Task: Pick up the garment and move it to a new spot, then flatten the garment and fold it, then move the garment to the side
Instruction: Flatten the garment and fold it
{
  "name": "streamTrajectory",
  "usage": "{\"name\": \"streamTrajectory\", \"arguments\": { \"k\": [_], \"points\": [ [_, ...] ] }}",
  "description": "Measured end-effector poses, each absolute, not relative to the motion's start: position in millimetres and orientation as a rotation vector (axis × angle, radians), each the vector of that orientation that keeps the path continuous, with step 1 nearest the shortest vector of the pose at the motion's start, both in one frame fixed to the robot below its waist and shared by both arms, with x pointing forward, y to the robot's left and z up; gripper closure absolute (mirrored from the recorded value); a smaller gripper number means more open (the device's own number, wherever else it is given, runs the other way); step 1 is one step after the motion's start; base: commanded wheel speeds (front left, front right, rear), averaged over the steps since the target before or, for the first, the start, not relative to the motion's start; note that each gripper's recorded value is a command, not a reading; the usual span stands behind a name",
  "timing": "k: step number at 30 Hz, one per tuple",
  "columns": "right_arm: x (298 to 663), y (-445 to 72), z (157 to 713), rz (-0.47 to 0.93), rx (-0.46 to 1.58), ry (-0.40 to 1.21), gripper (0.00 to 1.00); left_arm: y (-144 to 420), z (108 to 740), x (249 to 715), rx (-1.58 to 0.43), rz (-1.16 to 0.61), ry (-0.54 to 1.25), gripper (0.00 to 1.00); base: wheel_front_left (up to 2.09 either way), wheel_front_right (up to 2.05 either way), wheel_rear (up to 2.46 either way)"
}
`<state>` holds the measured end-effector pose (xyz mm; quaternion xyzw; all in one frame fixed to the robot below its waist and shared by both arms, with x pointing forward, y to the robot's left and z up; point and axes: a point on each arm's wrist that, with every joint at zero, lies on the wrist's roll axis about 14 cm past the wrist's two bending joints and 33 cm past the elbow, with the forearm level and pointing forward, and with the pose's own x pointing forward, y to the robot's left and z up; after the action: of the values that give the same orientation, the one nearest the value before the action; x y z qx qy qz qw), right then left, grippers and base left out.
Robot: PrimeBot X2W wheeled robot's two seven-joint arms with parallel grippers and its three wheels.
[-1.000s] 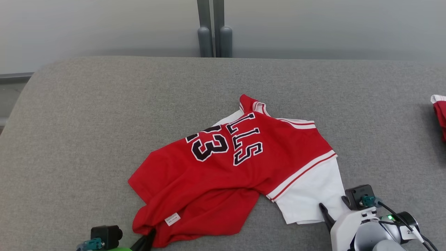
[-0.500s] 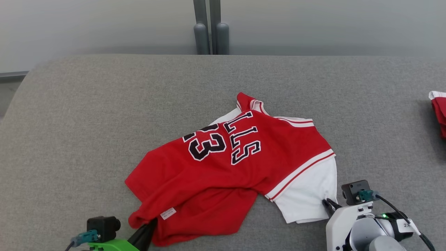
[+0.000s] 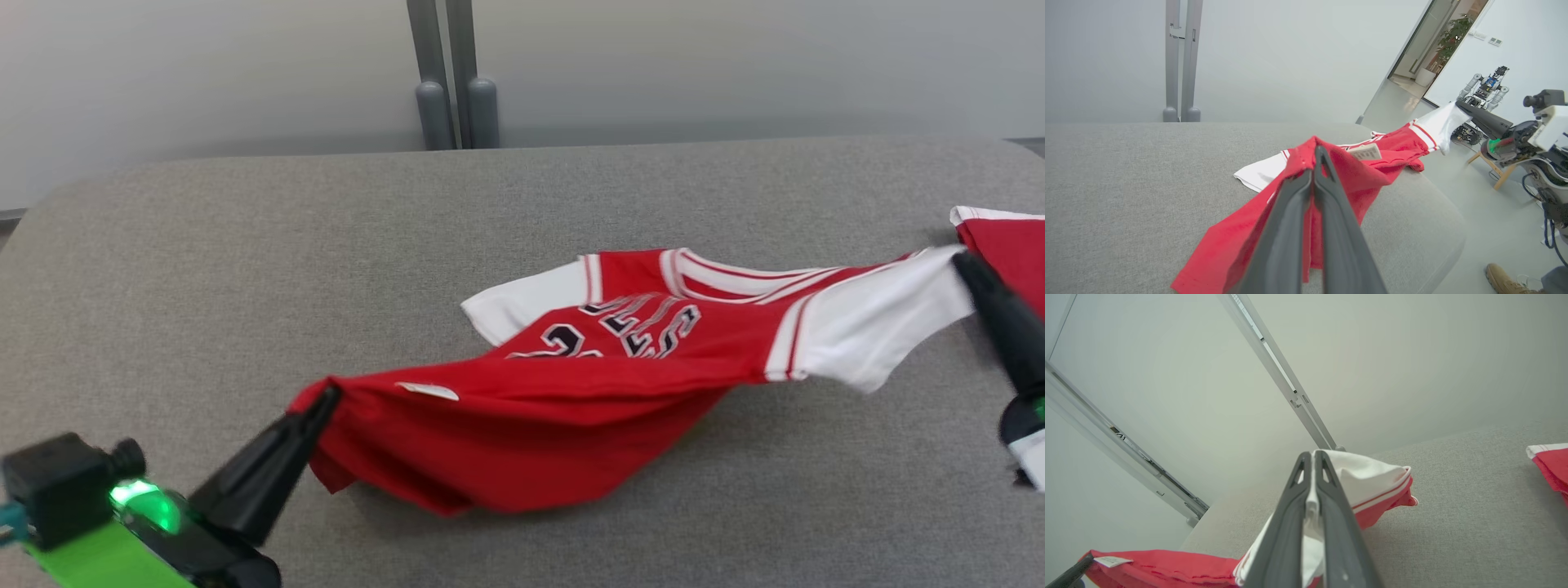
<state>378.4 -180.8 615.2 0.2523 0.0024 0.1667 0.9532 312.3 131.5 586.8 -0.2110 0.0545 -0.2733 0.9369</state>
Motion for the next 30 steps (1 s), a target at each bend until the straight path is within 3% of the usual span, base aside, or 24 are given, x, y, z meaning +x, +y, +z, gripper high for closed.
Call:
{"name": "streamTrajectory", "arguments": {
  "k": [7,13,18,24,30],
  "points": [
    [416.7,-207.6,720.0,0.371,0.368,-0.234,1.0,137.0,671.4,378.8,-0.286,-0.671,-0.055,1.0,0.0,0.0,0.0],
    [509.6,-211.9,775.8,0.308,0.291,-0.303,1.0,119.9,711.6,487.8,-0.219,-0.677,-0.109,1.0,0.0,0.0,0.0],
    [589.6,-183.8,807.4,0.3,0.333,-0.406,1.0,125.6,732.0,588.8,-0.185,-0.525,-0.246,1.0,0.0,0.0,0.0],
    [646.5,-152.5,788.8,0.337,0.409,-0.443,1.0,135.6,718.6,656.2,-0.186,-0.401,-0.398,1.0,0.0,0.0,0.0],
    [657.1,-150.8,675.3,0.33,0.422,-0.238,1.0,113.3,603.3,661.2,-0.16,-0.444,-0.22,1.0,0.0,0.0,0.0]
  ]
}}
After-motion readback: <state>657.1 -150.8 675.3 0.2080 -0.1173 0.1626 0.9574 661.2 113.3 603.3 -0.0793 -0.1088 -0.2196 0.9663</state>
